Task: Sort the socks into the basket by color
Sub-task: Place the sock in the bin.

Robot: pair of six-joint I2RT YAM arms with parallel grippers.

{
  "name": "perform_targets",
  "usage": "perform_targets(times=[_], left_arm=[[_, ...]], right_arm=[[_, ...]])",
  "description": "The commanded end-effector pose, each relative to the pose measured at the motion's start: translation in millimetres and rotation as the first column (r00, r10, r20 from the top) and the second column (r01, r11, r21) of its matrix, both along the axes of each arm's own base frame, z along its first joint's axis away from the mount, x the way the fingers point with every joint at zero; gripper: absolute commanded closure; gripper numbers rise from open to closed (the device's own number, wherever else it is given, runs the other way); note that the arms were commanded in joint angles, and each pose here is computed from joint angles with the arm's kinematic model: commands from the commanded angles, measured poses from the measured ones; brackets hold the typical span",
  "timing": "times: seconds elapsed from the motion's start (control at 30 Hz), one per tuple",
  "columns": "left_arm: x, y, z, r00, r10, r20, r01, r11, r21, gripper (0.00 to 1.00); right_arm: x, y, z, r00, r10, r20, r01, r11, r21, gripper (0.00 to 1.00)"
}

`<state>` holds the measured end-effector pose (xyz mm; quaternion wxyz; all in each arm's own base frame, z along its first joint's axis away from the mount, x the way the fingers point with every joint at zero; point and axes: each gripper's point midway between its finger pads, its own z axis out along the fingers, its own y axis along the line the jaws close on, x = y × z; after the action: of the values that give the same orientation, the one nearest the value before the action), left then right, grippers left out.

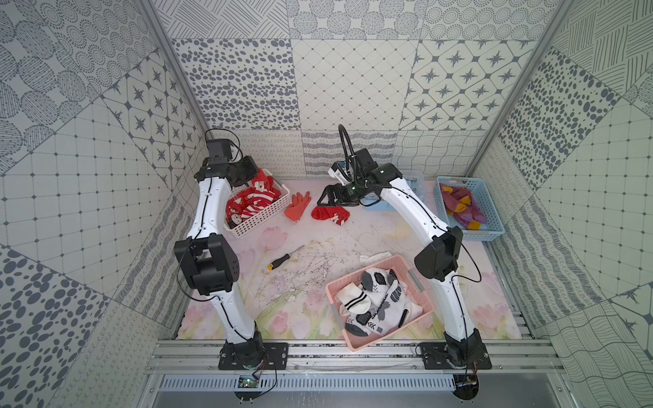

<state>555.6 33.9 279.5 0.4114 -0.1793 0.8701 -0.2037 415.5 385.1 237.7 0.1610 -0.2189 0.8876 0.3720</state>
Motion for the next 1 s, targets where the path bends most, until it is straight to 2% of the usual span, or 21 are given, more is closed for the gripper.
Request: perform_targets(times=[0.0, 0.17, 0.3, 0.5, 0.7, 0.83, 0.97], left_arm=[[28.5, 36.1, -14.1, 0.998, 0.059, -0.025, -0.055, 0.991, 0.124, 1.00], [58.7, 53.6, -46.9, 0.993, 0.094, -0.064, -0.083, 0.985, 0.151, 1.00], [72.3, 63.4, -85.6, 0.985, 0.117, -0.124, -0.101, 0.986, 0.131, 1.00], [61.7, 73.5, -144.4, 0.949, 0.167, -0.266, -0.135, 0.982, 0.135, 0.97], [37.8, 81.4, -188.0, 0.895, 0.211, -0.393, -0.153, 0.973, 0.175, 0.94], [25.8, 88.6, -199.6, 0.870, 0.238, -0.431, -0.168, 0.967, 0.194, 0.83], [24.1, 92.3, -196.7, 0.875, 0.233, -0.425, -0.163, 0.967, 0.195, 0.59]], right_arm=[[15.0, 3.6, -0.5, 0.999, 0.009, 0.036, -0.010, 0.999, 0.032, 0.02], [29.3, 6.7, -5.5, 1.000, 0.002, 0.020, -0.004, 0.997, 0.076, 0.02], [39.5, 9.0, -9.7, 1.000, -0.004, 0.015, 0.002, 0.994, 0.105, 0.02], [48.2, 6.8, -25.7, 1.000, -0.013, -0.009, 0.014, 0.995, 0.103, 0.03], [55.0, 5.6, -43.1, 0.999, -0.028, -0.016, 0.029, 0.997, 0.076, 0.03], [62.2, 4.9, -54.2, 0.999, -0.049, -0.007, 0.049, 0.997, 0.053, 0.04], [69.4, 4.9, -63.7, 0.997, -0.070, 0.012, 0.069, 0.997, 0.029, 0.05]])
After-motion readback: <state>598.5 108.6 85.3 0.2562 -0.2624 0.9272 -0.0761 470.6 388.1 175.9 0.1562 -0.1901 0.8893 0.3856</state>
